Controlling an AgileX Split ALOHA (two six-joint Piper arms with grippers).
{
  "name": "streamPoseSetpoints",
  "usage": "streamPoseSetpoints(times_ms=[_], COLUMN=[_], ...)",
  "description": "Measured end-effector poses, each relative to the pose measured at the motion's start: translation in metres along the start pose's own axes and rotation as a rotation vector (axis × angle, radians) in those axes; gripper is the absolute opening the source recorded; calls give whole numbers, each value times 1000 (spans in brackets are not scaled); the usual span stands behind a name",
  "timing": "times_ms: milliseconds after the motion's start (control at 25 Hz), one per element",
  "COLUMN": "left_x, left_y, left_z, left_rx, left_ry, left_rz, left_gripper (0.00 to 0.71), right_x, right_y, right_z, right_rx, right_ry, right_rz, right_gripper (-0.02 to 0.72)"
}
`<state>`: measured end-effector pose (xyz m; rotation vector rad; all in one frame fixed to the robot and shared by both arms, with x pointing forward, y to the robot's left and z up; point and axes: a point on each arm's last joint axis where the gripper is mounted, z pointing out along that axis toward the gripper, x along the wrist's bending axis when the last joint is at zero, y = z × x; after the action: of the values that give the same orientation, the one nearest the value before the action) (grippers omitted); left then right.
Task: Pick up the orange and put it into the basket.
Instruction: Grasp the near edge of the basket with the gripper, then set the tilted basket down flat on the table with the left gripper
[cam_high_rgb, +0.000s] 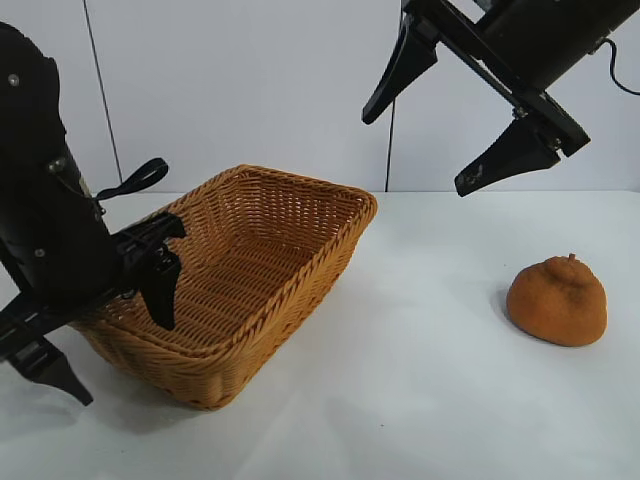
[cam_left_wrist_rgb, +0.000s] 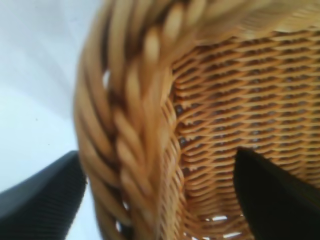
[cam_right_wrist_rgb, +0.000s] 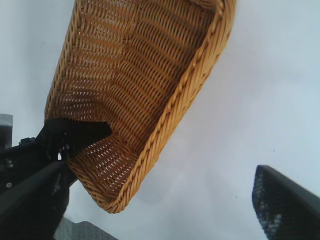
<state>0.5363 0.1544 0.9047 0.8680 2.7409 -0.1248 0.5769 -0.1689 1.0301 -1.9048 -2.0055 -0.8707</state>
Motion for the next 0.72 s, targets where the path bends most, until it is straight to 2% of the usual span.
streamPoseSetpoints(times_ms=[160, 360, 600, 720], left_x=[1, -1, -7, -14], left_y=[0, 7, 44, 57], left_z=[0, -8, -29, -37], left_rx=[4, -3, 17, 43], left_ry=[5, -19, -55, -107], left_rz=[-46, -56, -20, 51], left_gripper=[92, 85, 85, 85], right_x=[0, 0, 0, -1], right_y=[0, 0, 0, 0], right_z=[0, 0, 0, 0], right_rx=[2, 3, 4, 5], right_ry=[0, 0, -4, -12], right_rz=[0, 0, -3, -10], right_gripper=[683, 683, 683, 683])
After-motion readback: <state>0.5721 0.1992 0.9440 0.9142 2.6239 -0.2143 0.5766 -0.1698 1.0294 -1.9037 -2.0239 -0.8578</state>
